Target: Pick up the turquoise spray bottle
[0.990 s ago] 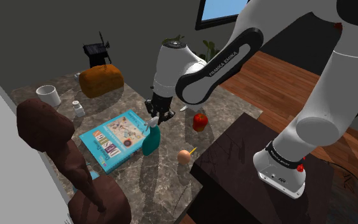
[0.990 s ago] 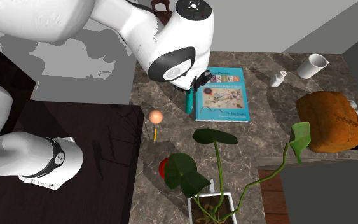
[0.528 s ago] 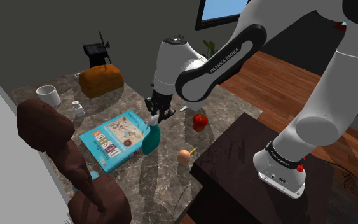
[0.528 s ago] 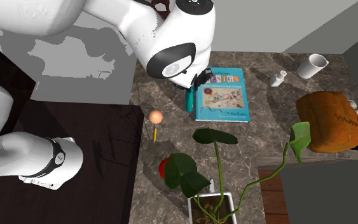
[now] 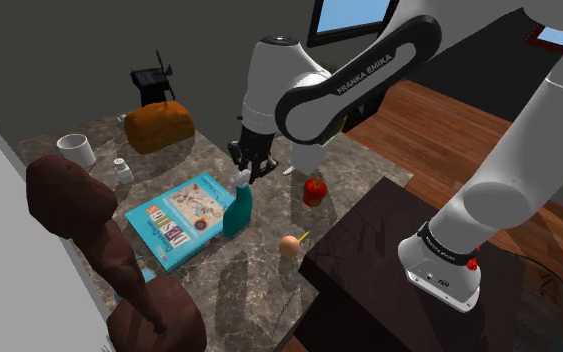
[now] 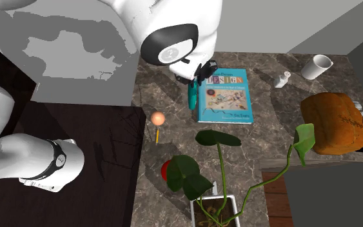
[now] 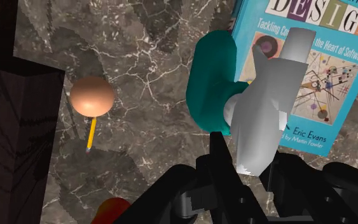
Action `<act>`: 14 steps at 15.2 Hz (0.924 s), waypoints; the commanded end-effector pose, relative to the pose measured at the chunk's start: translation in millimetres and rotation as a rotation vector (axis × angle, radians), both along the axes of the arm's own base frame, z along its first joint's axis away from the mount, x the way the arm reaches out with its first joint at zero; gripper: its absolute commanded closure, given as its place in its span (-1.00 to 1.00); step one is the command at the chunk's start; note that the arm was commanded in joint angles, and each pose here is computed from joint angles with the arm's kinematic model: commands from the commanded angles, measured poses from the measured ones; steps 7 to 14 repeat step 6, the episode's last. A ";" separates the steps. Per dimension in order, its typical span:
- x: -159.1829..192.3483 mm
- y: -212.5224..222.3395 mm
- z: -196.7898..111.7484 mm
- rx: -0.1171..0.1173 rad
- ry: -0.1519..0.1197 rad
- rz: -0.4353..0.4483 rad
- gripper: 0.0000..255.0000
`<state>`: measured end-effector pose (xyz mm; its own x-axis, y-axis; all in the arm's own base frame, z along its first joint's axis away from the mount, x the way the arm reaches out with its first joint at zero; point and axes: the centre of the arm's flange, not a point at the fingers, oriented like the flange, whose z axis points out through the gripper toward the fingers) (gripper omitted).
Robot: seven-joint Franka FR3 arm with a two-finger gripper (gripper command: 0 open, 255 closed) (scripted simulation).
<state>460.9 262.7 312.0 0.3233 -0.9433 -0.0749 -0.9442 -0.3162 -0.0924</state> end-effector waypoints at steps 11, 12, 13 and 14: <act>0.7 0.2 26.9 0.000 0.000 0.000 1.00; 0.7 0.2 26.9 0.000 0.000 0.000 1.00; 0.7 0.2 26.9 0.000 0.000 0.000 1.00; 0.7 0.2 26.9 0.000 0.000 0.000 1.00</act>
